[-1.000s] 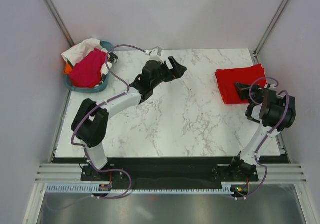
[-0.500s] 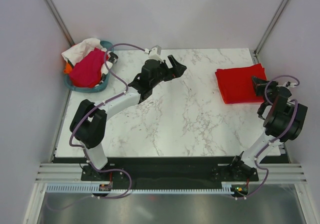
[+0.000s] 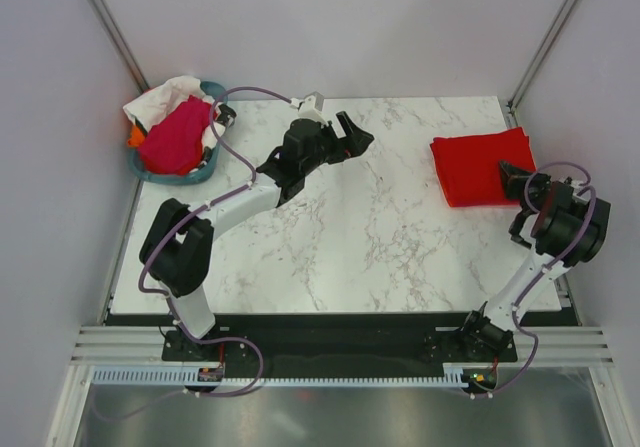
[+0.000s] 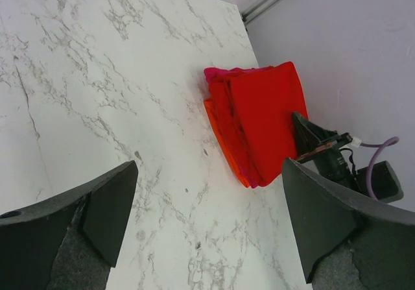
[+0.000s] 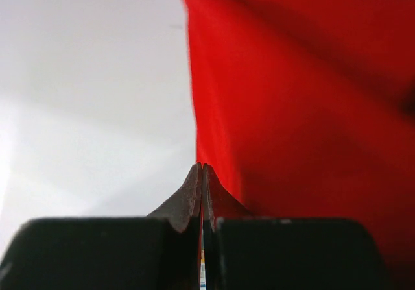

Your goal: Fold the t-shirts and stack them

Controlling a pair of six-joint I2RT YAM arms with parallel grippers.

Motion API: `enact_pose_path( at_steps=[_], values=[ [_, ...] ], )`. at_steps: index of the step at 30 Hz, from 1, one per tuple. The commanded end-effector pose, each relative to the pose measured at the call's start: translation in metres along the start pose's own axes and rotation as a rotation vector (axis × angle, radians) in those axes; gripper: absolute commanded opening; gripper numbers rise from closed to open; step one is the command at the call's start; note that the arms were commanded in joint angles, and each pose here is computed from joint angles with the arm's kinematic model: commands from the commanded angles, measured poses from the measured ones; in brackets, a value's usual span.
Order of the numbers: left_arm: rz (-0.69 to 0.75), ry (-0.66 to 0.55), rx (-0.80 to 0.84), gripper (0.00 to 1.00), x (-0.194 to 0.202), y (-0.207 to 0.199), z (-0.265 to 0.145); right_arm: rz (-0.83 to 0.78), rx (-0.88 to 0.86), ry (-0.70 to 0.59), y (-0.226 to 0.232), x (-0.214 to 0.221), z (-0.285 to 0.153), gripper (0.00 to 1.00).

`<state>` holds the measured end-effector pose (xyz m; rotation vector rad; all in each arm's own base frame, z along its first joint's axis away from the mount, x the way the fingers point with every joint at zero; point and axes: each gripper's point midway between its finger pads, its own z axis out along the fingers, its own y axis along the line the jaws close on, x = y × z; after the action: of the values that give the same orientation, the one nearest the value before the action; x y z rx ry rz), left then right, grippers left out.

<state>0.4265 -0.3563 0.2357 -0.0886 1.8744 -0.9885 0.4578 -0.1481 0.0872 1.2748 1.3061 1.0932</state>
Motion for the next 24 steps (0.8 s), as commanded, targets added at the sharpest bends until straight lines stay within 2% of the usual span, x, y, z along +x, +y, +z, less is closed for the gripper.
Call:
enact_pose_path(
  at_steps=[1, 8, 11, 12, 17, 24],
  values=[
    [0.038, -0.066, 0.055, 1.0, -0.032, -0.023, -0.01, -0.129, -0.047, -0.023, 0.05, -0.003, -0.002, 0.0],
    [0.021, -0.067, 0.052, 1.0, -0.032, -0.024, -0.013, -0.168, -0.081, 0.062, 0.089, 0.03, 0.045, 0.0],
    [0.036, -0.088, 0.011, 1.0, -0.04, -0.015, -0.02, -0.139, -0.059, 0.128, 0.076, 0.055, 0.075, 0.0],
    [0.036, -0.09, 0.002, 1.0, -0.04, -0.014, -0.022, -0.149, -0.081, 0.135, 0.086, 0.059, 0.08, 0.0],
    [0.064, -0.097, -0.087, 1.0, -0.048, 0.014, -0.038, -0.098, -0.061, 0.165, 0.063, 0.068, 0.118, 0.0],
    [0.067, -0.1, -0.149, 1.0, -0.047, 0.042, -0.061, -0.055, 0.055, 0.145, 0.008, 0.064, 0.134, 0.0]
  ],
)
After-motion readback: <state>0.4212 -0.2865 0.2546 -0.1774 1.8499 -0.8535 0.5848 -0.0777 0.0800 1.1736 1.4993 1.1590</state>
